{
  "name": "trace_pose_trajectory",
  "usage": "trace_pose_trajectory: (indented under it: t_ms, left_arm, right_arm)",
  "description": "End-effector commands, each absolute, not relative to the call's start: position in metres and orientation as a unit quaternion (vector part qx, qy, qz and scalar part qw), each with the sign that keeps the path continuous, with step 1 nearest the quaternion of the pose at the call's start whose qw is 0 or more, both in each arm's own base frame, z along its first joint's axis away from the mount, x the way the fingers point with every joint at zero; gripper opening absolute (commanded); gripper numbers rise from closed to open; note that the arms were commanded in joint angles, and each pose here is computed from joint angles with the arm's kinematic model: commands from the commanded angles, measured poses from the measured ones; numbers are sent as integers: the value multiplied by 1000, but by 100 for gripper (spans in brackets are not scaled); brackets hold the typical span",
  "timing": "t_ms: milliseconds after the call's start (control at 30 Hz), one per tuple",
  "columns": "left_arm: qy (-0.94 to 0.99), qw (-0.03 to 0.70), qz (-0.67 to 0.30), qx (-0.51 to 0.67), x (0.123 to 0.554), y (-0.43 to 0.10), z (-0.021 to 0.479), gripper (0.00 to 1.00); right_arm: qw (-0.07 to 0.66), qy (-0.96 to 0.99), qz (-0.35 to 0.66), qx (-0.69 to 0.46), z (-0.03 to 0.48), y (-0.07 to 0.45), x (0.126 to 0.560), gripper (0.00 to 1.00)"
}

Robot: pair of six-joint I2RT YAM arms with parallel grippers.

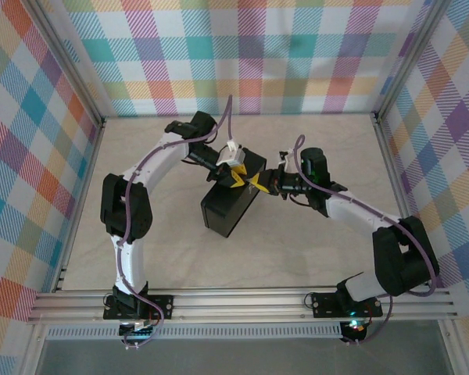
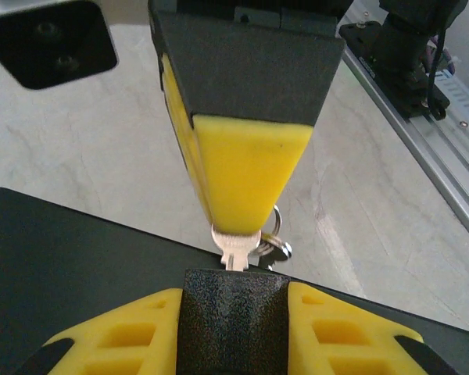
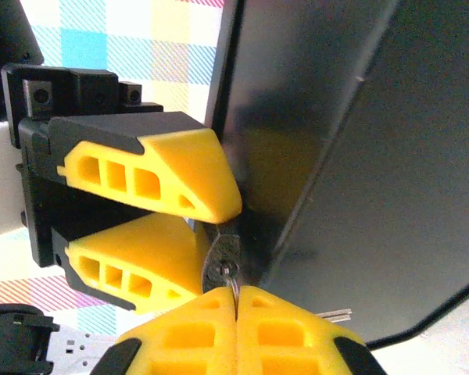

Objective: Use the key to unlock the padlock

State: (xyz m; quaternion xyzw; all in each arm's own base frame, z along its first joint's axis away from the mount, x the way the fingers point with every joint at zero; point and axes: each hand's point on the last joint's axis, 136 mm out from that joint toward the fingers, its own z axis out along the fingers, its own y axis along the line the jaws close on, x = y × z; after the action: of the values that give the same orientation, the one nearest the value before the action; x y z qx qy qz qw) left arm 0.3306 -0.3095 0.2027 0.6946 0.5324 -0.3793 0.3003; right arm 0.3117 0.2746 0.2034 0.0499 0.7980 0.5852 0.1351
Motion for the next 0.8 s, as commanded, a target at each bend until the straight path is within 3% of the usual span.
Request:
trace_pose_trajectory:
  t_ms: [0,333,500,667,767]
  left_arm:
    - [538,294,-369,699,328,-314,192,24]
    - [528,295,-387,696,321,-316,196,20]
    - [539,287,-381,694,325,-311,190,20]
    - [544,277,-383,693,325,-304,189,20]
    - [545,272,-388,692,324,-304,191,20]
  right_arm:
    - [126,771,623,36,221,286,308,0]
    - [134,783,607,13,227,293,309,0]
    - [167,824,541,7,215,265,302,19]
    - [287,875,381,-81,210,214,300,34]
    - [359,849,345,-179,224,212,303,41]
